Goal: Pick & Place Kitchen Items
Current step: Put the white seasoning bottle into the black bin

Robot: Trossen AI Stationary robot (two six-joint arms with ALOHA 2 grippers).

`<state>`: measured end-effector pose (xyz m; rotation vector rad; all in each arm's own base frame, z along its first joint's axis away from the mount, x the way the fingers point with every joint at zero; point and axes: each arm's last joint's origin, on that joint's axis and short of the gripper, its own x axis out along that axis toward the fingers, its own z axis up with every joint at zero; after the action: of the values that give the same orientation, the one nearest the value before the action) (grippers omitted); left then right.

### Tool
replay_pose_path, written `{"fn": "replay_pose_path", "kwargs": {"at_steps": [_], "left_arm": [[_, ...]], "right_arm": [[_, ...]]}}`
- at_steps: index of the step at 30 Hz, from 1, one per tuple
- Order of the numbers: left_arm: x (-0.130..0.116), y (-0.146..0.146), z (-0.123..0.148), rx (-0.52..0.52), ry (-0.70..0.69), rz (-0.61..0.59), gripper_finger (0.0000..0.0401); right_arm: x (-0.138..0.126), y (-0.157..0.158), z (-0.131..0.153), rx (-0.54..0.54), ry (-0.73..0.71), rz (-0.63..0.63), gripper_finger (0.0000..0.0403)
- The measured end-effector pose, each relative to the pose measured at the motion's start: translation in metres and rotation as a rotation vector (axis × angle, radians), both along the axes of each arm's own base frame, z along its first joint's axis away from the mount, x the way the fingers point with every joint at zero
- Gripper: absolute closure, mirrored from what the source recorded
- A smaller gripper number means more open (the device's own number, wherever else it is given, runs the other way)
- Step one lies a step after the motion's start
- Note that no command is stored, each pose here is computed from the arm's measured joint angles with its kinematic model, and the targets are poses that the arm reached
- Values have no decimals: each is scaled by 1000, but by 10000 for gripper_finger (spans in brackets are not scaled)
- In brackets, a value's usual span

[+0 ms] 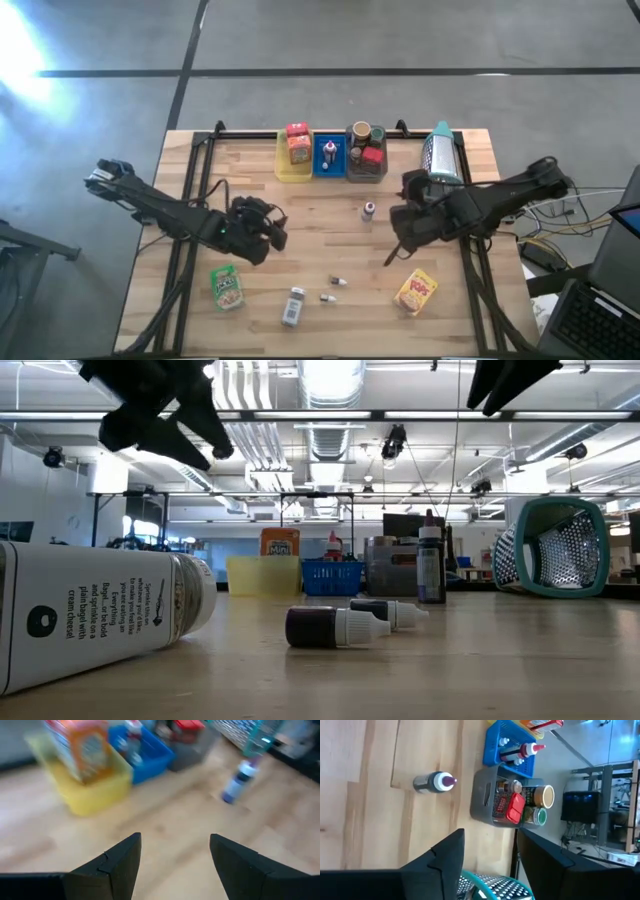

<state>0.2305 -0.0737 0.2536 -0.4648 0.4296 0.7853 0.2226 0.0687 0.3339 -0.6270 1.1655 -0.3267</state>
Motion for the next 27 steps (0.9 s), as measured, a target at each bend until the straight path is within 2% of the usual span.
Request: {"fn": "replay_pose_path", "kwargs": {"at_steps": [8, 12, 16, 19, 21, 24, 27], "left_arm": [[14, -35, 18, -243, -130, -254, 158], [21, -57, 27, -353, -154, -290, 158], [39, -85, 28, -439, -135, -313, 158], [57, -104, 25, -486, -42, -304, 158], [66, -113, 24, -515, 84, -267, 158], [74, -126, 25, -519, 289, -152, 158], [82, -141, 27, -523, 390, -41, 158]], "right_arm": [[-15, -6, -2, 6, -19, -12, 259], [-21, -9, -10, -8, 7, -6, 273], [-26, -12, -19, -59, 32, -4, 288], [-28, -14, -27, -110, 48, -8, 298], [-30, -16, -34, -122, 67, -9, 305], [-34, -17, -45, -137, 105, -8, 316], [-37, -18, -57, -149, 140, -11, 328]]}}
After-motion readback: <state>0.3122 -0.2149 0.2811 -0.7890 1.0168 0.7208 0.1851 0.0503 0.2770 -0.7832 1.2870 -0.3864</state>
